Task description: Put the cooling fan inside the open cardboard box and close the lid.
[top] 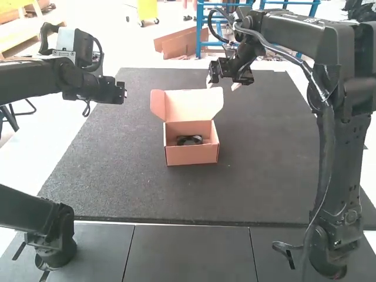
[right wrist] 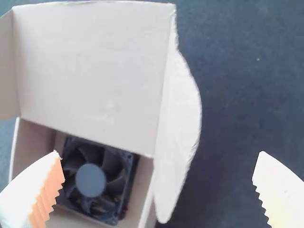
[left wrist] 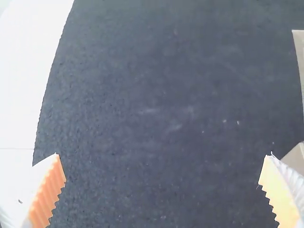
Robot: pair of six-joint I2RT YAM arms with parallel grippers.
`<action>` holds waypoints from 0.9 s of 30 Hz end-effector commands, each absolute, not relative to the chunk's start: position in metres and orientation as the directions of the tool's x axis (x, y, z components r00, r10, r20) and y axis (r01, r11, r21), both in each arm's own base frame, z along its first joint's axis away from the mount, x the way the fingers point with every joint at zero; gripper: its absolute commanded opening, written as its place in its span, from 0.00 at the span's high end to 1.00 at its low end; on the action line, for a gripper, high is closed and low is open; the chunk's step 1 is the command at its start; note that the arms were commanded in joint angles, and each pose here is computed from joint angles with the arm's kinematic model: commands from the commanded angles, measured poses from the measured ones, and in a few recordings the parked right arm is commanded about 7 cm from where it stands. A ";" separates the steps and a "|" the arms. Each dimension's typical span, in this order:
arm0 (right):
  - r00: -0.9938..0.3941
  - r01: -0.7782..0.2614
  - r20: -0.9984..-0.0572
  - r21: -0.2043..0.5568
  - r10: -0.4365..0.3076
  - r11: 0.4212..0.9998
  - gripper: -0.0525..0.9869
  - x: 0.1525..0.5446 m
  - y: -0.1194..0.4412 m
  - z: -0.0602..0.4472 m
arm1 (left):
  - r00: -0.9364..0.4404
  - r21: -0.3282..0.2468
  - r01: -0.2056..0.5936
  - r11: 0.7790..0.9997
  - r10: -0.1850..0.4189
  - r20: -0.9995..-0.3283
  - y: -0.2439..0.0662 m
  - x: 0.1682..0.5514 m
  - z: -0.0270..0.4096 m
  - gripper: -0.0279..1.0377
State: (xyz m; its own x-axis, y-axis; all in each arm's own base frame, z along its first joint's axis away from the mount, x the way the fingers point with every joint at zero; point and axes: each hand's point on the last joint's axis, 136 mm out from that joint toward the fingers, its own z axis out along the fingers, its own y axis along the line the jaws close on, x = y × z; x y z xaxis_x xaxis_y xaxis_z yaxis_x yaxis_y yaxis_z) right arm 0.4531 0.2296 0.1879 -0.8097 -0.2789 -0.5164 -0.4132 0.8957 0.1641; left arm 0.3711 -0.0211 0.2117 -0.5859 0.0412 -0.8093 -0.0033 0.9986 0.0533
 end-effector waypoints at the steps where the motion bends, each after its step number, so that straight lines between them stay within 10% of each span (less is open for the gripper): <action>1: -0.734 -0.464 -0.581 0.051 -0.352 0.884 0.07 0.469 0.210 0.201 | -0.566 0.060 0.007 0.998 0.053 -0.823 -0.027 0.382 0.219 0.06; 14: -0.672 -0.472 -0.677 0.080 -0.300 0.878 0.07 0.511 0.207 0.205 | -0.569 0.059 0.008 0.998 0.053 -0.821 -0.035 0.436 0.204 0.06; 27: -0.763 -0.461 -0.579 0.175 -0.288 0.870 0.08 0.513 0.198 0.165 | -0.570 0.060 0.009 0.998 0.055 -0.820 -0.041 0.482 0.191 0.06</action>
State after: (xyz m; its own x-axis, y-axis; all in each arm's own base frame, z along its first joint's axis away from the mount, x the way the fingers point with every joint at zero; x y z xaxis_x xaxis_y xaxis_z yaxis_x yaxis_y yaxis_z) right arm 0.5066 0.2058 0.1467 -0.7804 -0.3111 -0.5424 -0.4578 0.8751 0.1569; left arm 0.4698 -0.0367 0.1732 -0.6083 0.0492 -0.7922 0.0067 0.9984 0.0569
